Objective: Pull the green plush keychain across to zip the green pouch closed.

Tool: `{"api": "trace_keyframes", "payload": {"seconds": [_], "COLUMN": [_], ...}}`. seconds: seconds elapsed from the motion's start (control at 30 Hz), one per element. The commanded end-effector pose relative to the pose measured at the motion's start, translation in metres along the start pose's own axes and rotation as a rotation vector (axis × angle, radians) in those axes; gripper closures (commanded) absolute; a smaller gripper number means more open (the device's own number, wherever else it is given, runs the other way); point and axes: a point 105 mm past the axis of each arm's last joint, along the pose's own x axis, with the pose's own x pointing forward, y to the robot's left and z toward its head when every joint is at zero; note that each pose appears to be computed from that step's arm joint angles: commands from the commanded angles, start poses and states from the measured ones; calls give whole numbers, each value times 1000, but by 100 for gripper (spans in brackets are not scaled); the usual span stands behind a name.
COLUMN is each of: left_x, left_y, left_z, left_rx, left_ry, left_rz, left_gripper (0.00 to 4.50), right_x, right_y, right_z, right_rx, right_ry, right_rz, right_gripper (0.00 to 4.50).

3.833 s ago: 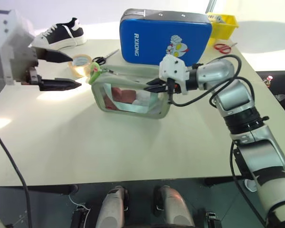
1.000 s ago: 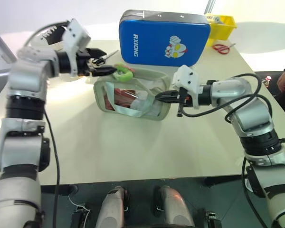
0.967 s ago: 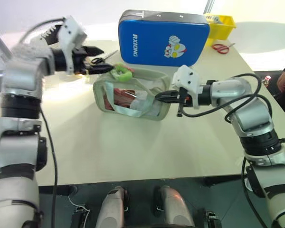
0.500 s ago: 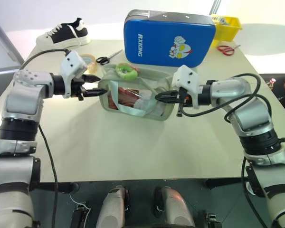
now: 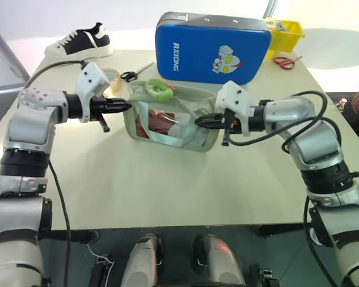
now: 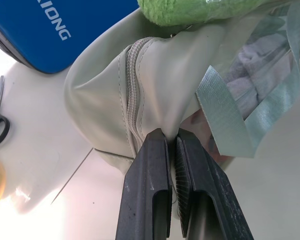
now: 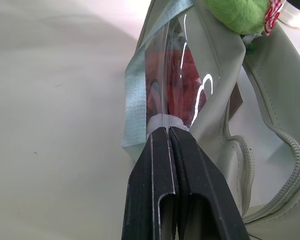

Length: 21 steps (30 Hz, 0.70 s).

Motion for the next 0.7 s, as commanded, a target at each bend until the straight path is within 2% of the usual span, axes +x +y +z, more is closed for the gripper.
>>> {"api": "trace_keyframes", "payload": {"seconds": [0.03, 0.33, 0.5, 0.6, 0.7], "left_x": [-10, -11, -13, -13, -13], "left_y": [-3, -1, -1, -1, -1], "left_z": [19, 13, 12, 13, 13], "left_rx": [52, 54, 55, 55, 55], "left_ry": [-48, -29, -25, -28, -30], "left_rz": [-15, 11, 20, 21, 20], "left_gripper": [446, 446, 446, 450, 450], "right_x": [-4, -3, -4, -5, -5], "right_y": [-8, -15, -22, -26, -35], "right_z": [7, 6, 16, 23, 46], "right_rx": [-20, -26, -31, -33, -10], "right_ry": [-7, -4, -31, -52, -126], "right_rz": [-22, -30, -42, -29, -30], "right_gripper": [450, 450, 450, 365, 209]}}
